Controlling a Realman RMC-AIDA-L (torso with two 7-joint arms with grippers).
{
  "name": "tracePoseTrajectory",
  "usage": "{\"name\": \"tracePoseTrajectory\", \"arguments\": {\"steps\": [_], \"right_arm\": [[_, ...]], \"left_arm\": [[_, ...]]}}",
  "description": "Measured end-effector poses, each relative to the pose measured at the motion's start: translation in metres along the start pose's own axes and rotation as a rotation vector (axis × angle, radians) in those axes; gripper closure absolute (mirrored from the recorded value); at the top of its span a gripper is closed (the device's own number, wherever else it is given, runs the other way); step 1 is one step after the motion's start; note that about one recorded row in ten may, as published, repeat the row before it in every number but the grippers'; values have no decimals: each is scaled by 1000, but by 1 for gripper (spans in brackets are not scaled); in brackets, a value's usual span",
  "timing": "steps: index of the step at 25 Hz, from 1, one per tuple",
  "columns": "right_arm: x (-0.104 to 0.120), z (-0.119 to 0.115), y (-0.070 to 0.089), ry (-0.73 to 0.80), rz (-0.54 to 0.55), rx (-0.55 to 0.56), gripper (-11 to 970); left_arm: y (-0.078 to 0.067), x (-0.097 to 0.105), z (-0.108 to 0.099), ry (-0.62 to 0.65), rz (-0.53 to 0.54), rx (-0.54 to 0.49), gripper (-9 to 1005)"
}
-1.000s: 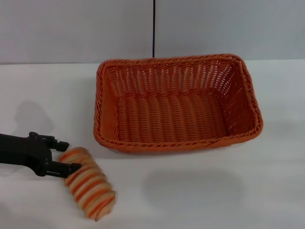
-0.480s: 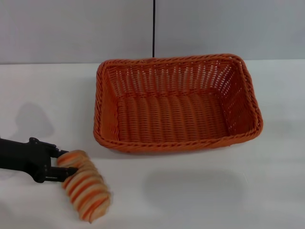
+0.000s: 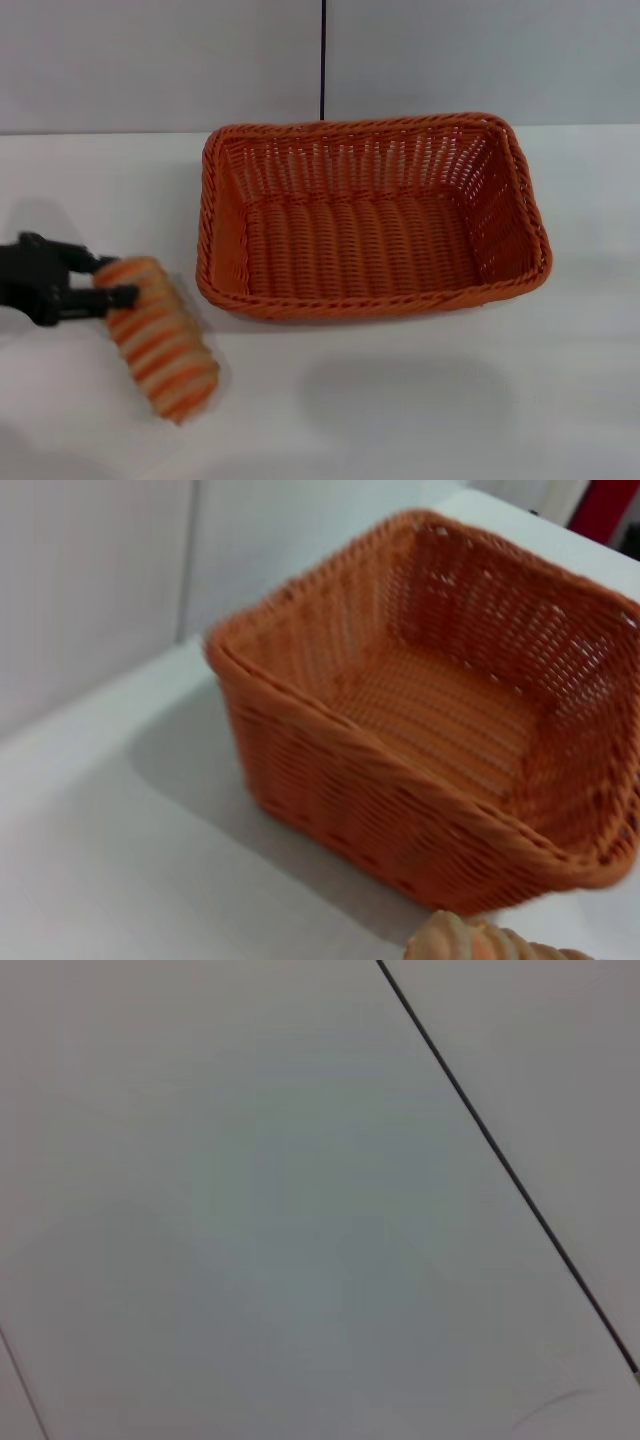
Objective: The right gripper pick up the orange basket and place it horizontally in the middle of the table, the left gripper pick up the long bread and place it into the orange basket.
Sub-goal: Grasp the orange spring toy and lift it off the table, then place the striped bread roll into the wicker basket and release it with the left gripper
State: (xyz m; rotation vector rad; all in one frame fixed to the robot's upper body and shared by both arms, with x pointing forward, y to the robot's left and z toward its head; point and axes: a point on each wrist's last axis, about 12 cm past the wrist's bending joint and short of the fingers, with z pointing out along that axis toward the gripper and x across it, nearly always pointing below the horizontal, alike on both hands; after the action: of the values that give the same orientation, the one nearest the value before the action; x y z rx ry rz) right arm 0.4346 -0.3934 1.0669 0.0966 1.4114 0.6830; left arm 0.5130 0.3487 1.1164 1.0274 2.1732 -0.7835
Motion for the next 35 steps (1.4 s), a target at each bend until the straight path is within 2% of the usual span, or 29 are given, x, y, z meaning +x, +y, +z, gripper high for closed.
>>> {"name": "tracePoseTrajectory", "arguments": {"steps": [1, 5, 7, 9, 12, 13, 18, 21, 23, 24, 27, 28, 30, 33, 35], "right_arm": [[0, -1, 0, -2, 0, 2, 407], [0, -3, 0, -6, 2, 5, 407], [1, -4, 0, -5, 8, 8, 407], [1, -4, 0, -5, 9, 8, 407], [1, -3, 0, -6, 8, 4, 407], [1, -3, 0, -6, 8, 4, 407], [0, -2, 1, -10, 6, -9, 407], [-1, -4, 2, -14, 6, -12, 407], [-1, -5, 2, -18, 6, -13, 407], [-1, -5, 2, -20, 6, -14, 407], [-1, -6, 3, -22, 8, -17, 407], [-1, -6, 3, -22, 8, -17, 407], [0, -6, 3, -22, 13, -17, 407], [0, -6, 3, -23, 15, -19, 407], [0, -5, 4, -24, 15, -22, 407]], "left_arm": [[1, -4, -13, -15, 12, -38, 515], [2, -7, -28, -29, 19, -88, 537], [7, -10, -45, -25, 18, -123, 551], [7, -10, -45, -25, 18, -123, 564], [3, -32, -58, -83, 38, -125, 588], [3, -32, -58, -83, 38, -125, 598], [-1, -63, -56, -172, 12, -51, 641], [-2, -71, -53, -208, 5, -35, 661], [-3, -76, -50, -234, 2, -30, 679], [-4, -85, -41, -297, -7, -22, 691], [-5, -92, -23, -357, -31, 3, 719], [-5, -93, -12, -388, -47, 33, 724], [-5, -92, 5, -429, -63, 77, 735], [-6, -91, 13, -453, -66, 98, 751], [-13, -86, 40, -517, -36, 163, 761]]}}
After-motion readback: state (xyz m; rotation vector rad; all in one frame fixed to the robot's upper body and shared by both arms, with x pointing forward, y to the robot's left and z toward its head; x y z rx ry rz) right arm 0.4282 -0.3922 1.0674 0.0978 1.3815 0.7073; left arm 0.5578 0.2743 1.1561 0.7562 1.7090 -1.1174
